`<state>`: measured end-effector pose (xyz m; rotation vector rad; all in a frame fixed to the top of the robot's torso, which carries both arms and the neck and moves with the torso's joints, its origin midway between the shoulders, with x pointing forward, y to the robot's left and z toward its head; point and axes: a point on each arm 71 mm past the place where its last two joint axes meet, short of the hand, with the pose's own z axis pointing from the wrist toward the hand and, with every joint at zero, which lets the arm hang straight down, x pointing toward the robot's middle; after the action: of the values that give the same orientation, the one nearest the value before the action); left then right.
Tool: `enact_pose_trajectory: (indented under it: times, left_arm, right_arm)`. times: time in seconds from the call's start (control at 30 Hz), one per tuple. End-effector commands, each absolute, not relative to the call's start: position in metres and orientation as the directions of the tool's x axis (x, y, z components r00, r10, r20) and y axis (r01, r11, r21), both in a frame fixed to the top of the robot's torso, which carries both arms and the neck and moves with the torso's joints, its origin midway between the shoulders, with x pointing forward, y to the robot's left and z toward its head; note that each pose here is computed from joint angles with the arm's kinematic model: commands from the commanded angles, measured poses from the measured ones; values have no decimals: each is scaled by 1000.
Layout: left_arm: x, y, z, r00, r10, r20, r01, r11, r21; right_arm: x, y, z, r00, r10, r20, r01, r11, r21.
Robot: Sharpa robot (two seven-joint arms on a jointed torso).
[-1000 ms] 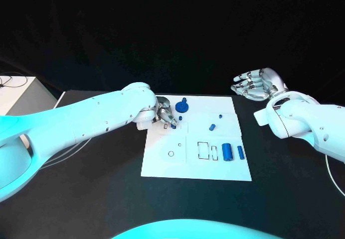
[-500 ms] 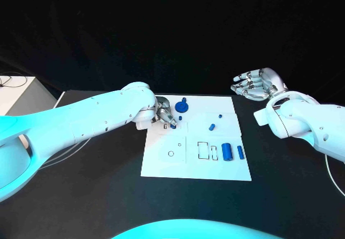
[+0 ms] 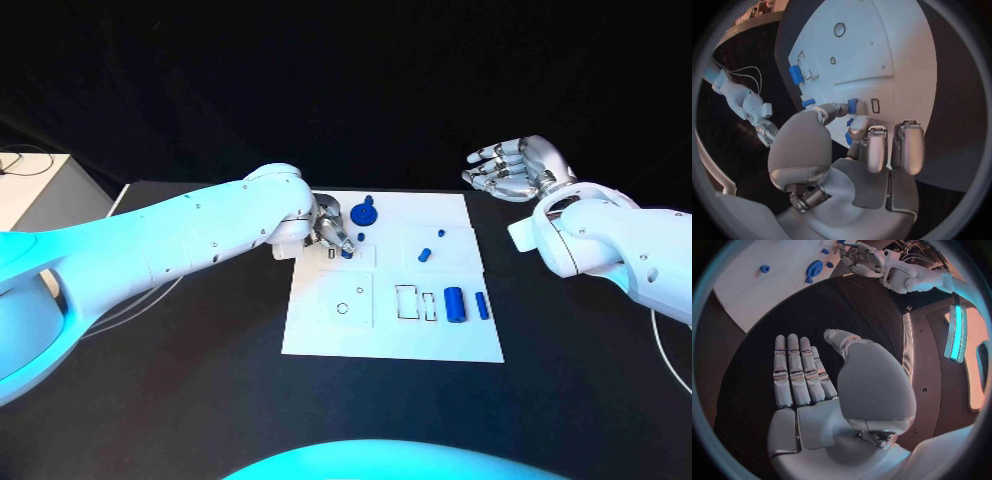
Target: Assemble the parts on the task board
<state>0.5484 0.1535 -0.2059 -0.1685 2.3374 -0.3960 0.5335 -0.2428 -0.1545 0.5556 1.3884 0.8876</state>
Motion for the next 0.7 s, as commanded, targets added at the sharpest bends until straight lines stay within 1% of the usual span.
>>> enact_pose_trajectory:
  times: [0.03, 0.7]
  left_arm:
    - [547, 151, -209, -732, -199, -652, 15, 951, -308]
    - [549, 143, -209, -728, -200, -655, 19, 950, -311]
  right_arm:
    - [533, -241, -154, -60, 799, -598, -220, 574, 789]
    - [533, -240, -154, -62, 800, -597, -222, 572, 789]
